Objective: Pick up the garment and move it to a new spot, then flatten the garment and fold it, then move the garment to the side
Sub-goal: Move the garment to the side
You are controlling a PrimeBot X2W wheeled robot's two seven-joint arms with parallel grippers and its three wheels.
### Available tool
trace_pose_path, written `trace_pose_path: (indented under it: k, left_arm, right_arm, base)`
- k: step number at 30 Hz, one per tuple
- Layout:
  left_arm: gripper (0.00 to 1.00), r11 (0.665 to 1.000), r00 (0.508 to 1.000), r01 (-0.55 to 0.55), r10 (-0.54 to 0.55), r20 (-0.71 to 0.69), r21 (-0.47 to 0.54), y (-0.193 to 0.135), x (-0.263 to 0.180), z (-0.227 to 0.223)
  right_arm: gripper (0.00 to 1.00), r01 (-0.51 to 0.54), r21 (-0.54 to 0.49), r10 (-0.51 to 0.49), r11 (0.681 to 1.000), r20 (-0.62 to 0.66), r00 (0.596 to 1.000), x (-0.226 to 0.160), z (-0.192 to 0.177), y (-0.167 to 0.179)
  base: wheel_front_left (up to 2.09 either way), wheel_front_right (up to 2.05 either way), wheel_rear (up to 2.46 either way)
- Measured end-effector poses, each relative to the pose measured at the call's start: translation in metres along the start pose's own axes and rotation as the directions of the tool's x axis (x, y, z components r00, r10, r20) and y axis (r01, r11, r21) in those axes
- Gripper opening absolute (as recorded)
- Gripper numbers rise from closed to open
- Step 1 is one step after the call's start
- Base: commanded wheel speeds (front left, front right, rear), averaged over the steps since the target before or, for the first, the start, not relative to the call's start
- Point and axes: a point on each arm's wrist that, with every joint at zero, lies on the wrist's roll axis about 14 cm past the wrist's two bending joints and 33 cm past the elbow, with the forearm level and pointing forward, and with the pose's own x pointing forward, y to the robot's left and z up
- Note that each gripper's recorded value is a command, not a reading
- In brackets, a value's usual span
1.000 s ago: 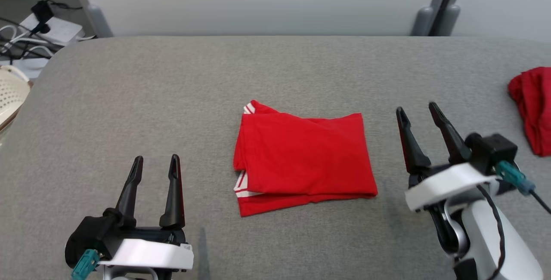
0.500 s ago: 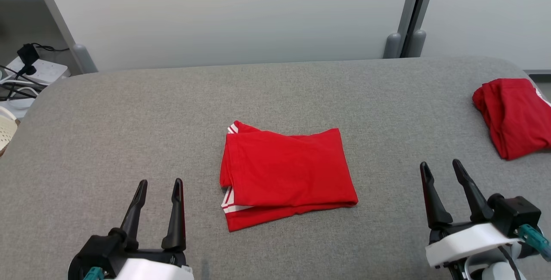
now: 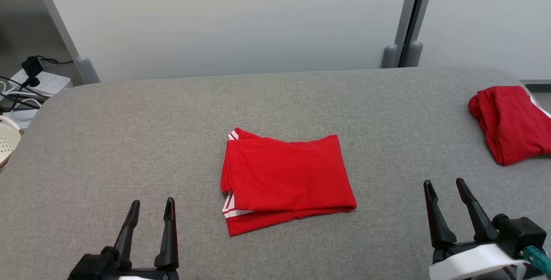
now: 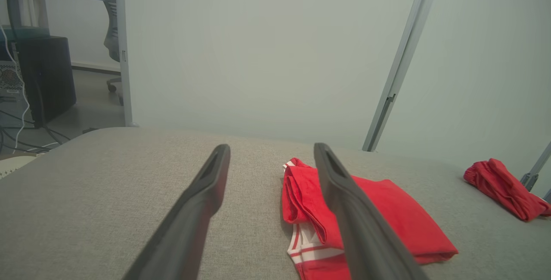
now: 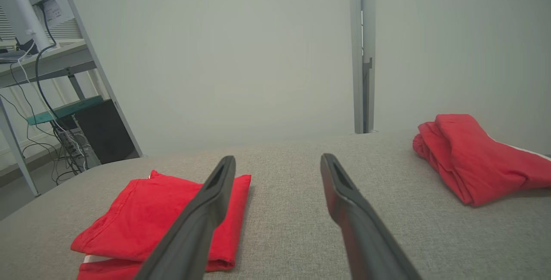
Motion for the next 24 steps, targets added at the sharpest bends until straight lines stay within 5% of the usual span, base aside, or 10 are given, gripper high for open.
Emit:
trace_pose_path:
  k: [16,24]
  left_arm:
    - [1.0,1.0,1.0,-0.005,0.005,-0.004,0.002,0.002,-0.002,-0.001]
    - [1.0,1.0,1.0,-0.016,0.015,-0.013,-0.012,0.005,-0.003,-0.004]
  right_arm:
    - [1.0,-0.003,0.035,0.004,0.999,-0.028,1.0,-0.002,-0.011,0.006]
    - [1.0,0.064,0.198,-0.026,0.978,-0.189,0.982,0.0,-0.063,0.005]
  base:
    - [0.0,0.0,0.0]
    - [0.0,0.0,0.0]
